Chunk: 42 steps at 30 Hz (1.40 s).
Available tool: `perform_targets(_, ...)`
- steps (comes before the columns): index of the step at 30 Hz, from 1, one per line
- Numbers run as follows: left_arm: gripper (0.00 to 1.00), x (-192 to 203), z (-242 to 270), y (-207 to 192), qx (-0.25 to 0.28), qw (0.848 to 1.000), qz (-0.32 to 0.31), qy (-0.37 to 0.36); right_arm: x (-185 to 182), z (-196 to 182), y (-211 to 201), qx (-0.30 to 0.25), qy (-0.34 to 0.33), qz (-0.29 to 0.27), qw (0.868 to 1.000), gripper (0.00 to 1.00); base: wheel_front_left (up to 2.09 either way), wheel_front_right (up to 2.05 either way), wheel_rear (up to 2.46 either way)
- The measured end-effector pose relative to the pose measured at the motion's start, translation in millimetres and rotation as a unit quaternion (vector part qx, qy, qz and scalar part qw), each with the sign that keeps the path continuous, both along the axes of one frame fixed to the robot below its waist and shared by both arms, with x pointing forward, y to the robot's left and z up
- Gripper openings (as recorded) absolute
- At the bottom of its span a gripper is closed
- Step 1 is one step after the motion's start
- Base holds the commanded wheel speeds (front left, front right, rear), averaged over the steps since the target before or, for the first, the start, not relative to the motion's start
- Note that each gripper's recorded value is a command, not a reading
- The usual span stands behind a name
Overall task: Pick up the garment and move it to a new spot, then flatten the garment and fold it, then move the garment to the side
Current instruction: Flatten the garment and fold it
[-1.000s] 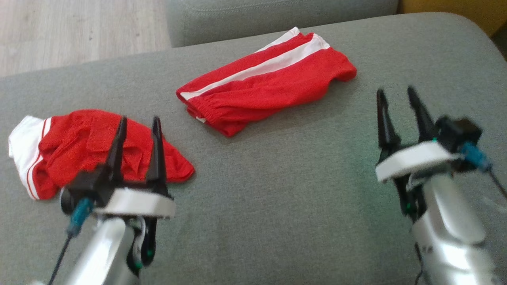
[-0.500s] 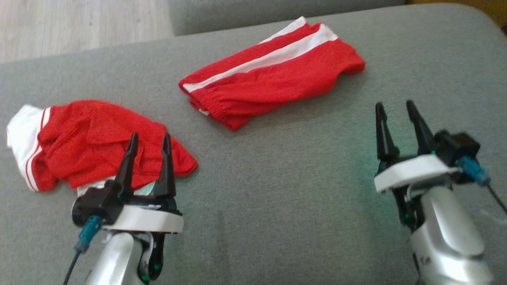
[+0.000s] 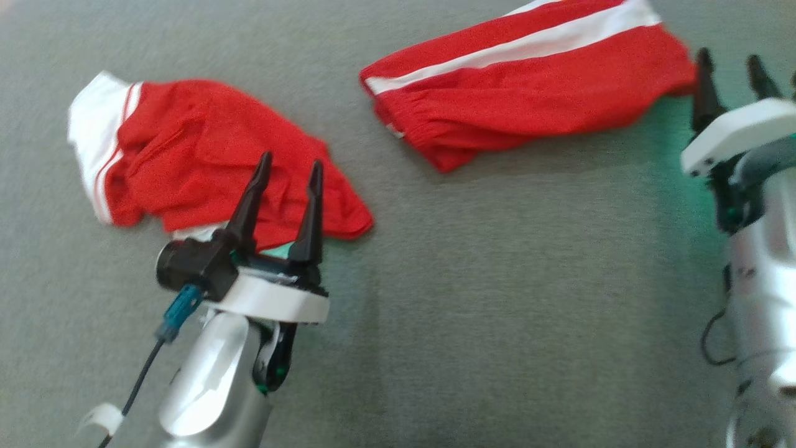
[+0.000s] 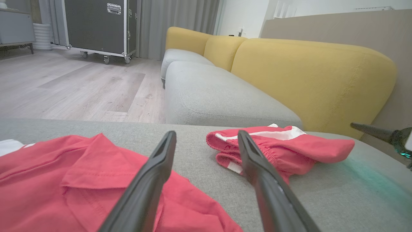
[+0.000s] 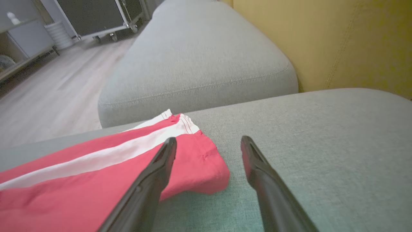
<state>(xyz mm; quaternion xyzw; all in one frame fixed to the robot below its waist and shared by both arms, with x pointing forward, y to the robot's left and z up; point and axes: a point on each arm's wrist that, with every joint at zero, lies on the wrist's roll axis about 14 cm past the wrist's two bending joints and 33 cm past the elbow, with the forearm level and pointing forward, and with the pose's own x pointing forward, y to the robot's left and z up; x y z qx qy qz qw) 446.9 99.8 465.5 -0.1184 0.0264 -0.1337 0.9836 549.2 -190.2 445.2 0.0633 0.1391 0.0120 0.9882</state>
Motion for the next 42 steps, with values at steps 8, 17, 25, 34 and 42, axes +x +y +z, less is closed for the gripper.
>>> perform_targets(8,1.00,7.3,-15.4,10.5,0.016,1.000,0.007,0.017,34.5,-53.5,-4.5,-0.046,0.117,0.013,0.992,1.00,0.00,0.00,0.00)
perform_targets(17,1.00,18.3,-21.5,23.2,0.022,0.999,0.019,0.023,56.3,-89.0,21.6,-0.069,0.177,0.054,0.980,1.00,0.00,0.00,0.00)
perform_targets(25,1.00,17.7,-22.2,19.7,0.018,0.999,0.017,0.025,56.5,-90.4,25.0,-0.089,0.185,0.071,0.976,0.00,0.00,0.00,0.00)
perform_targets(34,1.00,21.9,-12.1,12.9,0.009,1.000,0.015,0.012,49.2,-69.0,9.4,-0.091,0.137,0.057,0.985,0.00,0.00,0.00,0.00)
perform_targets(42,1.00,14.7,-0.9,-1.3,-0.003,1.000,0.004,0.000,9.9,-44.9,-42.6,-0.075,0.099,-0.005,0.992,0.00,0.00,0.00,0.00)
